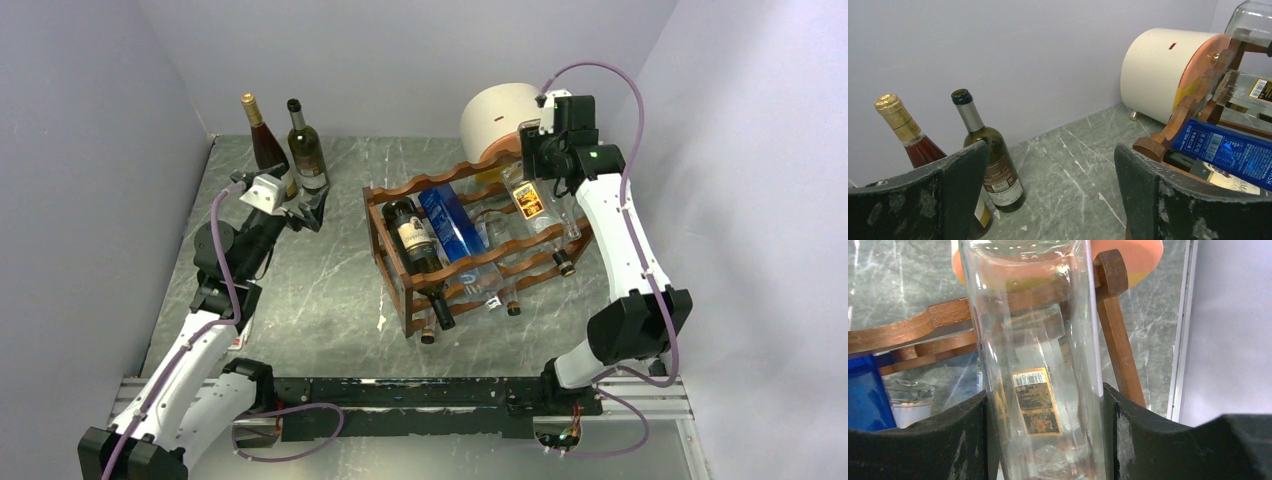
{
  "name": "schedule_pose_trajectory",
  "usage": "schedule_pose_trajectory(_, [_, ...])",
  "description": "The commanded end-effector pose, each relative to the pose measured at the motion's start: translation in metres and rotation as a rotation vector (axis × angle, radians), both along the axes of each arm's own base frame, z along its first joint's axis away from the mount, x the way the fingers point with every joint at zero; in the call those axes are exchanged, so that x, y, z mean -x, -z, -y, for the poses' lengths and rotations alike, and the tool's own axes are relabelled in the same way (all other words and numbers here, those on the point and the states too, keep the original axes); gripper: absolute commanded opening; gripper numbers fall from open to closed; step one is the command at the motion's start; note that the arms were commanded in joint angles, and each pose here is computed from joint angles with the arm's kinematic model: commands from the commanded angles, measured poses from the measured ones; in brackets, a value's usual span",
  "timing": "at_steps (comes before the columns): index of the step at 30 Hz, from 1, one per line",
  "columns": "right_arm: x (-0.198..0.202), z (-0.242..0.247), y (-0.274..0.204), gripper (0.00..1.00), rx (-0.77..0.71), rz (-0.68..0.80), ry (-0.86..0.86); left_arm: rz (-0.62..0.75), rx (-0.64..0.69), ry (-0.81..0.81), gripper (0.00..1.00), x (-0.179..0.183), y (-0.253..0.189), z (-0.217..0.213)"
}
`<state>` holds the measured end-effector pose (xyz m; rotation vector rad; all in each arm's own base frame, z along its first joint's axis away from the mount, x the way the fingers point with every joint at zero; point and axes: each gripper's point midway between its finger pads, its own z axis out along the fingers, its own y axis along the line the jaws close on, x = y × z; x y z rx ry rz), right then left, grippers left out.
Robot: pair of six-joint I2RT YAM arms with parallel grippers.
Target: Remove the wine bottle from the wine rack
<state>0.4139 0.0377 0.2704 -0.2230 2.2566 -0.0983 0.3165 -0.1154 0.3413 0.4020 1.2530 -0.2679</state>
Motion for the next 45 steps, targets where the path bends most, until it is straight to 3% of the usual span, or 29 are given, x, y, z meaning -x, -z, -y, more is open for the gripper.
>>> schedule_pose_trajectory(1, [0.001,-0.013,-0.039,0.36,-0.106,0.134,-0.003,0.028,0.023,-0.008,0.99,-0.001,-0.007,0.0])
schedule_pose_trajectory(6, [0.007,-0.032,-0.058,0.16,-0.22,0.168,-0.051,0.022,0.043,-0.008,1.0,-0.002,-0.006,0.0])
schedule_pose_trajectory(14, [0.017,-0.054,-0.079,0.0,-0.397,0.2,-0.067,0.013,0.086,-0.07,0.99,-0.008,-0.002,-0.01])
schedule_pose_trajectory(19, [0.027,-0.08,-0.101,0.0,-0.608,0.166,-0.074,0.018,0.113,-0.105,0.99,-0.009,-0.002,-0.017])
schedule_pose_trajectory(26, [0.068,-0.146,-0.116,0.0,-1.093,-0.037,-0.232,0.011,0.143,-0.166,0.99,-0.009,-0.003,-0.027])
schedule_pose_trajectory(32, [0.102,-0.165,-0.136,0.0,-1.371,-0.13,-0.288,0.026,0.154,-0.187,0.99,-0.005,-0.003,-0.028])
schedule_pose_trajectory(38, [0.12,-0.159,-0.15,0.0,-1.491,-0.144,-0.179,0.036,0.166,-0.041,0.99,0.0,-0.013,0.001])
schedule_pose_trajectory(45, [0.127,-0.166,-0.145,0.0,-1.616,-0.329,-0.108,0.051,0.09,0.395,0.88,0.033,-0.053,0.071])
